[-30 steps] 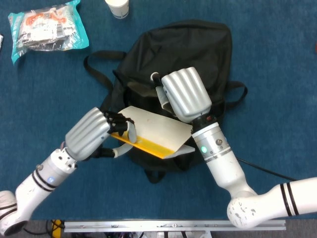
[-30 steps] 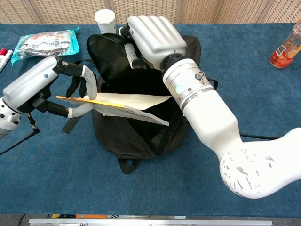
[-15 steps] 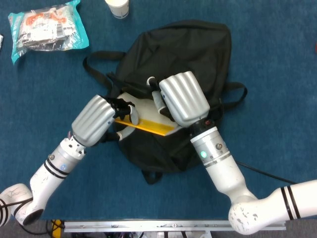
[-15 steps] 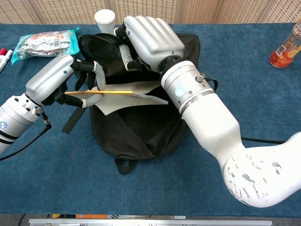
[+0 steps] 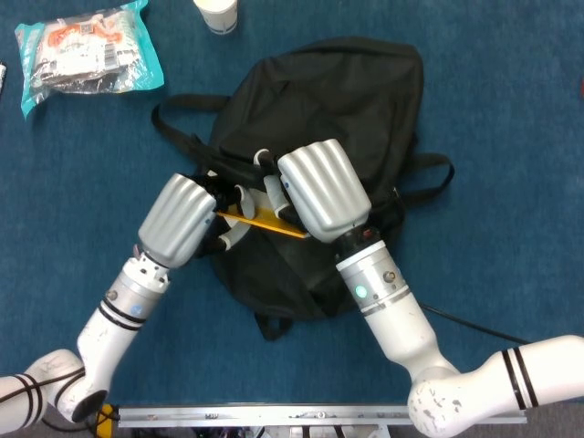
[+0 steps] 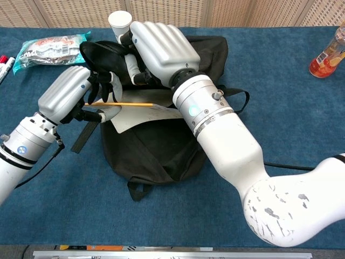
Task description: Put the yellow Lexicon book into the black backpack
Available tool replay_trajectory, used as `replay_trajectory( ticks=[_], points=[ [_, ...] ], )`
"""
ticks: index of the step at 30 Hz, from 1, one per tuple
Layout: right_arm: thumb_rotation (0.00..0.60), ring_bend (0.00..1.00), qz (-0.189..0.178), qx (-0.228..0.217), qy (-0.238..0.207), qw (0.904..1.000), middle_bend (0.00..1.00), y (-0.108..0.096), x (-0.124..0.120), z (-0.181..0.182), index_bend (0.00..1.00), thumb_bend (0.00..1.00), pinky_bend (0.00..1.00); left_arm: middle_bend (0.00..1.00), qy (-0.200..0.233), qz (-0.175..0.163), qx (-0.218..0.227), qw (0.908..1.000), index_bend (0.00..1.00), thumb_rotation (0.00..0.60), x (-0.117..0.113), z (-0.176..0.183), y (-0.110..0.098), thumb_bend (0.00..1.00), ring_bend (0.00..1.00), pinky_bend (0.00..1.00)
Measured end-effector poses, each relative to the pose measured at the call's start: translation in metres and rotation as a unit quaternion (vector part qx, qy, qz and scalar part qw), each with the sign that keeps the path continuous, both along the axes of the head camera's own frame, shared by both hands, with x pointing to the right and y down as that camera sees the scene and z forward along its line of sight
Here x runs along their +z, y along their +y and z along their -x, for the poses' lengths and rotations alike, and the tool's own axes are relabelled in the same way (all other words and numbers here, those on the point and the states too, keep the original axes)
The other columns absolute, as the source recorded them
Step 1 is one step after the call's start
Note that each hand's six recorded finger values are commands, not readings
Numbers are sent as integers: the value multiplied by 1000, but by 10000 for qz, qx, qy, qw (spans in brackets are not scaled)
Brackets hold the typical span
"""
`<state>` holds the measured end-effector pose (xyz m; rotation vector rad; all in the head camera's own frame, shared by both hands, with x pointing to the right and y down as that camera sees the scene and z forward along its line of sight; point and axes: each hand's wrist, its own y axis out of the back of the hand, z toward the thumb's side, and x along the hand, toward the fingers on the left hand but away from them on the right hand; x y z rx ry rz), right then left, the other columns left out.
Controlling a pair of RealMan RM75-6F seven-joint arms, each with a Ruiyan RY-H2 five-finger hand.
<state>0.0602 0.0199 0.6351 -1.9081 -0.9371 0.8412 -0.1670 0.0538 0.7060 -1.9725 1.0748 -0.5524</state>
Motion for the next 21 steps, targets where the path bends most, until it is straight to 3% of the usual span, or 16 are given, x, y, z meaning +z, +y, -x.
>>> replay_trajectory(
  ticks=[15,19,21],
  points=[
    [600,660,13,14,-54,10000,734,1,1,5,814,620,896,612,-497,338,73,9982,552,600,33,-32,10,305,607,757],
    [600,660,20,4,-57,10000,734,2,1,4,814,621,896,508,-806,406,176,9958,442,600,43,-42,11,286,513,709],
    [600,660,17,-2,-54,10000,734,2,0,3,814,620,896,398,-999,471,212,9937,332,600,48,-44,12,240,406,645]
  ],
)
